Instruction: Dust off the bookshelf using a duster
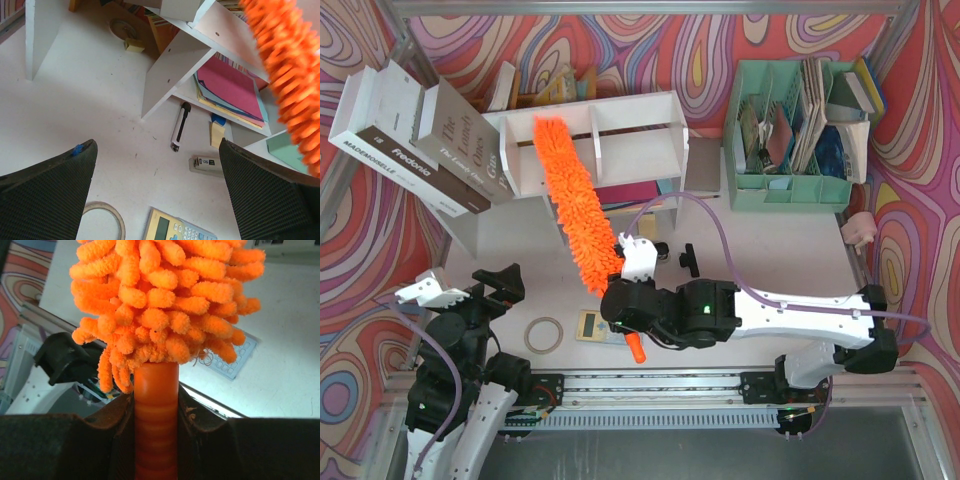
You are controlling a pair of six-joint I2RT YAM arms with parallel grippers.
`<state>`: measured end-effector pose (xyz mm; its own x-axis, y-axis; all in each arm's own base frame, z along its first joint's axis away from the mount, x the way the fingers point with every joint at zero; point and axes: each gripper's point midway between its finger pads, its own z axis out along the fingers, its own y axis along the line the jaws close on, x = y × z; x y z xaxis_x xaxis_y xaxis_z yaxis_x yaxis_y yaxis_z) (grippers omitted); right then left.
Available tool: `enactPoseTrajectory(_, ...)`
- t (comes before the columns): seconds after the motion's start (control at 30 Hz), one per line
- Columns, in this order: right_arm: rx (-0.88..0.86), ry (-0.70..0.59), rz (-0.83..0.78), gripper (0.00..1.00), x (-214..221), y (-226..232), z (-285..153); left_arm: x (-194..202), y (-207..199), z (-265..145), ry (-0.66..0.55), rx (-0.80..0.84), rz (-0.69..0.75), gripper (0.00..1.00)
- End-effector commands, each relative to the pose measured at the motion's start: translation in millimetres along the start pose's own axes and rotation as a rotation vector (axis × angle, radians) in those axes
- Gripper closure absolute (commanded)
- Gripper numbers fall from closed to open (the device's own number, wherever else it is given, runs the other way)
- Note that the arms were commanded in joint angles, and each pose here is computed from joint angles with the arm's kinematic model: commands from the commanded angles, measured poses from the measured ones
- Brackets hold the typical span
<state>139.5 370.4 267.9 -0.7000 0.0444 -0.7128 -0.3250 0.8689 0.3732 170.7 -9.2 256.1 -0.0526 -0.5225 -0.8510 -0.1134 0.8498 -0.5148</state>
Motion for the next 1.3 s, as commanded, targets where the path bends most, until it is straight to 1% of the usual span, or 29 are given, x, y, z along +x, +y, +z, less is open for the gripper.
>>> enactPoseTrajectory(0.0, -0.013, -0.039, 0.106, 1.00, -4.7, 5.7, 2.1, 0.8, 4.4, 0.5, -0.012, -0.016, -0.008, 0.01)
enactPoseTrajectory(0.13, -0.009, -0.038, 0.083, 1.00, -9.1, 11.0, 0.7, 0.5, 4.4, -0.2, -0.014, -0.014, -0.011, 0.02)
enactPoseTrajectory(0.27, -0.010, -0.086, 0.081, 1.00, -24.7, 12.9, -11.7, -1.3, 4.8, -1.5, -0.022, -0.014, -0.014, 0.02)
enactPoseTrajectory(0.4, 0.010, -0.120, 0.099, 1.00, -32.5, 4.3, -21.1, -1.0, 5.5, -1.7, -0.025, -0.015, -0.016, 0.02)
enactPoseTrajectory(0.47, 0.018, -0.117, 0.106, 1.00, -29.3, -0.6, -20.9, -1.4, 5.2, -1.7, -0.025, -0.015, -0.016, 0.02)
enactPoseTrajectory(0.67, 0.050, -0.065, 0.107, 1.00, -6.2, -9.7, -8.7, -1.1, 5.5, -1.2, -0.023, -0.017, -0.014, 0.02)
enactPoseTrajectory(0.77, 0.029, -0.032, 0.103, 1.00, 2.9, -3.3, -3.0, -1.0, 6.0, -0.6, -0.023, -0.022, -0.012, 0.02)
enactPoseTrajectory(0.9, -0.021, 0.013, 0.055, 1.00, 11.6, 17.5, 8.2, -1.3, 6.2, -1.3, -0.023, -0.021, -0.012, 0.02)
enactPoseTrajectory(1.07, -0.104, 0.096, -0.023, 1.00, 28.2, 54.7, 26.6, -1.7, 6.4, -1.7, -0.027, -0.020, -0.014, 0.02)
enactPoseTrajectory(1.17, -0.106, 0.104, -0.055, 1.00, 30.6, 66.1, 27.6, -1.8, 6.5, -2.0, -0.027, -0.020, -0.014, 0.02)
enactPoseTrajectory(1.27, -0.043, 0.078, -0.037, 1.00, 25.7, 50.6, 23.3, -2.0, 6.8, -2.1, -0.028, -0.022, -0.014, 0.02)
